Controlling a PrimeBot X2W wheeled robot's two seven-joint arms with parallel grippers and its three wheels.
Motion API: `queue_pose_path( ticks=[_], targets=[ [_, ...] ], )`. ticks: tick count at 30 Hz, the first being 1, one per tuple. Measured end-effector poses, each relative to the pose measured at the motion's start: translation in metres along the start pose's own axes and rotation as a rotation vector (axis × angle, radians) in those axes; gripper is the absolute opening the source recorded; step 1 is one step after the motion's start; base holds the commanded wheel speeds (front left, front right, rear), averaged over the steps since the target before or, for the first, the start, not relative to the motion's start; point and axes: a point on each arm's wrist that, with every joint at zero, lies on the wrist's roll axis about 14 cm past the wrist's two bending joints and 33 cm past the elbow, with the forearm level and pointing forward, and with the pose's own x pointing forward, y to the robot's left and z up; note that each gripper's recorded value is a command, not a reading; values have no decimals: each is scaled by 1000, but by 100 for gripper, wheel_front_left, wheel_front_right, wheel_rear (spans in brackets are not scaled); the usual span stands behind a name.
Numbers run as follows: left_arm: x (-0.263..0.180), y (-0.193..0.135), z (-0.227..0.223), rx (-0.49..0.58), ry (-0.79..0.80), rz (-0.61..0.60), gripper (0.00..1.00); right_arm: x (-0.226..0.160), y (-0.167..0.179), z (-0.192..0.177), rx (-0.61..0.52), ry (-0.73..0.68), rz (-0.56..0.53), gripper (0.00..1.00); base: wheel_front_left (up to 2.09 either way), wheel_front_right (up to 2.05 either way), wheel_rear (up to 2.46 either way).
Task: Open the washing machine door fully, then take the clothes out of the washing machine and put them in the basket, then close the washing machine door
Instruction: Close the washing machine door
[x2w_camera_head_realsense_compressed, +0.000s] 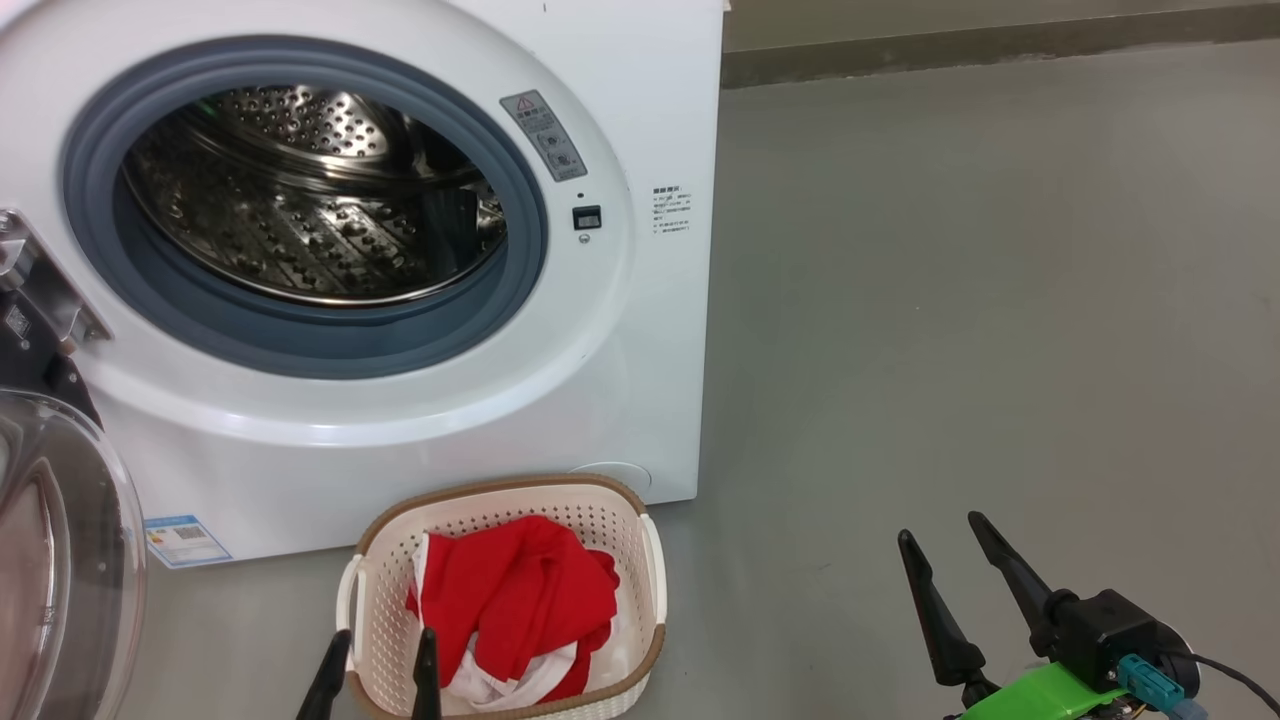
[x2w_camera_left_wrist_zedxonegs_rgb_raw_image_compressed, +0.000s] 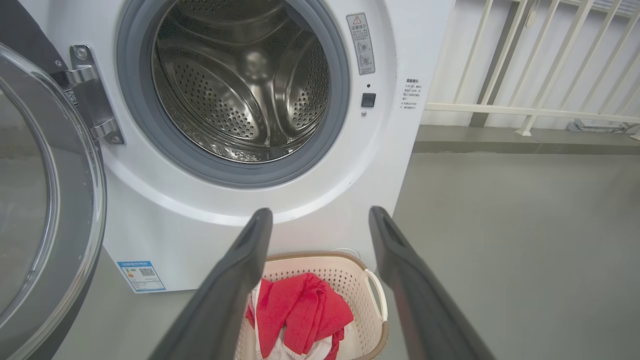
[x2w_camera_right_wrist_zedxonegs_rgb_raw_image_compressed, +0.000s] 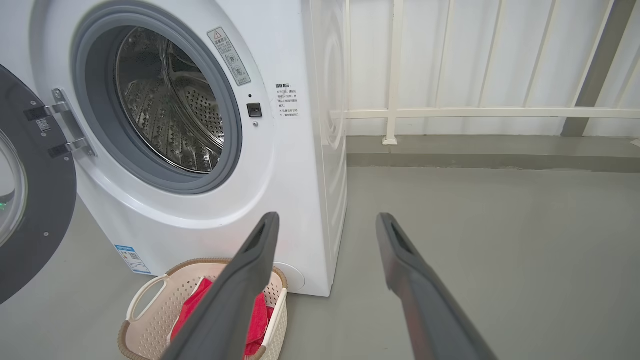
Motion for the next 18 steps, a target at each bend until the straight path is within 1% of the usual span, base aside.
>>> queue_pose_path(
  ticks=[18],
  targets=[
    [-3,8,-3,-9,8,27,100,2,3,0,0,0,10,100,0,0,0]
  ],
)
